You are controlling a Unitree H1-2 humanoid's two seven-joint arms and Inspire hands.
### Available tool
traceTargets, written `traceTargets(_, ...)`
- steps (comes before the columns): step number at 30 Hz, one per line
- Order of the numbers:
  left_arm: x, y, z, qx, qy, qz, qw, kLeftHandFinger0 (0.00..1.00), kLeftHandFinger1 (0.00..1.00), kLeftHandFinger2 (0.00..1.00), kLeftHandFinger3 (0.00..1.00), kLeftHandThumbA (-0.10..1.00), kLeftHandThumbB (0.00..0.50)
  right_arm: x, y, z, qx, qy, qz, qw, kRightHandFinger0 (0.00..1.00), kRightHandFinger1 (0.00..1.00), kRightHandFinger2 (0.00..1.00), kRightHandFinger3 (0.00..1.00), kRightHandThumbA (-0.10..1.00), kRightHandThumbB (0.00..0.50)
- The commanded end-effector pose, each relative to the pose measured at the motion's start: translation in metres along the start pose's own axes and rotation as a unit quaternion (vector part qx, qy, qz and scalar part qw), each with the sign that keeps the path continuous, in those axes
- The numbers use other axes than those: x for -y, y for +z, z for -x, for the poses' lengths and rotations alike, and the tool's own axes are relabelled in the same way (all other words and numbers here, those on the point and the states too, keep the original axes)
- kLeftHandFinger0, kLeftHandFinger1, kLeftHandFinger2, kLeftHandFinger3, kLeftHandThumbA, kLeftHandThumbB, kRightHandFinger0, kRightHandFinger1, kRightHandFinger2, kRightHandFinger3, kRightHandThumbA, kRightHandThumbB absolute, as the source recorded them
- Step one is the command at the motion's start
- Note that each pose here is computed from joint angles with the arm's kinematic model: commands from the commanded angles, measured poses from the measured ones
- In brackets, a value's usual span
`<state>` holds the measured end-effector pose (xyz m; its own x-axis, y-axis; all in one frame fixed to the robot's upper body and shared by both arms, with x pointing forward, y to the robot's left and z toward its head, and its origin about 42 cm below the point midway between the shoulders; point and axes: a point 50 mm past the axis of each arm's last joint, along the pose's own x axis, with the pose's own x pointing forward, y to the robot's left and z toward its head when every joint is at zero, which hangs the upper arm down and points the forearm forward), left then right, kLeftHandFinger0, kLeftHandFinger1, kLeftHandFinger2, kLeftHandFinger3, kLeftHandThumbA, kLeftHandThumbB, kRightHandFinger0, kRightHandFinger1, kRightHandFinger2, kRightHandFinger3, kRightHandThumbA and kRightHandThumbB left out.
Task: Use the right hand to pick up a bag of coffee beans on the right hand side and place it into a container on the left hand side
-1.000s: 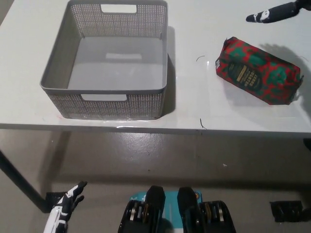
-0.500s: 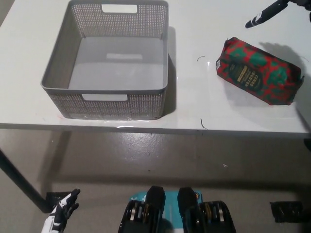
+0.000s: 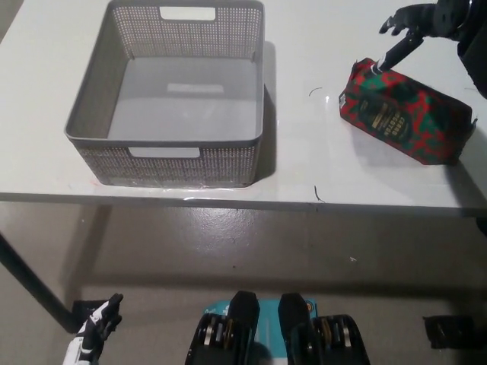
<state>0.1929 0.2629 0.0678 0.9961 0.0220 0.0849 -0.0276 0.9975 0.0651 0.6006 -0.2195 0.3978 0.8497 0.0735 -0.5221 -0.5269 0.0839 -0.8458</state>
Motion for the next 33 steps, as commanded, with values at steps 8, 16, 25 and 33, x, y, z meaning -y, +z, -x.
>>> traceTargets(8, -0.007, 0.009, -0.001, 0.043, 0.002, 0.000, 0.999, 1.00, 1.00, 1.00, 1.00, 1.00, 0.208, -0.003, 0.003, 0.000, 0.009, 0.019, 0.055, 0.998, 1.00, 1.00, 1.00, 1.00, 0.85, 0.500)
traceTargets(16, -0.013, 0.009, 0.000, 0.048, 0.005, 0.006, 0.999, 1.00, 1.00, 1.00, 1.00, 1.00, 0.214, -0.009, -0.009, -0.003, -0.003, 0.034, 0.061, 0.998, 1.00, 1.00, 1.00, 1.00, 0.83, 0.500)
traceTargets(25, -0.017, 0.008, 0.004, 0.050, 0.010, 0.005, 0.999, 1.00, 1.00, 1.00, 1.00, 1.00, 0.220, -0.061, -0.024, -0.028, -0.039, 0.069, 0.095, 0.992, 1.00, 1.00, 1.00, 1.00, 0.83, 0.500)
traceTargets(33, -0.021, 0.010, 0.002, 0.058, 0.007, 0.019, 0.998, 1.00, 1.00, 1.00, 1.00, 1.00, 0.189, -0.138, -0.026, -0.054, -0.046, 0.122, 0.122, 0.984, 1.00, 1.00, 1.00, 1.00, 0.85, 0.500)
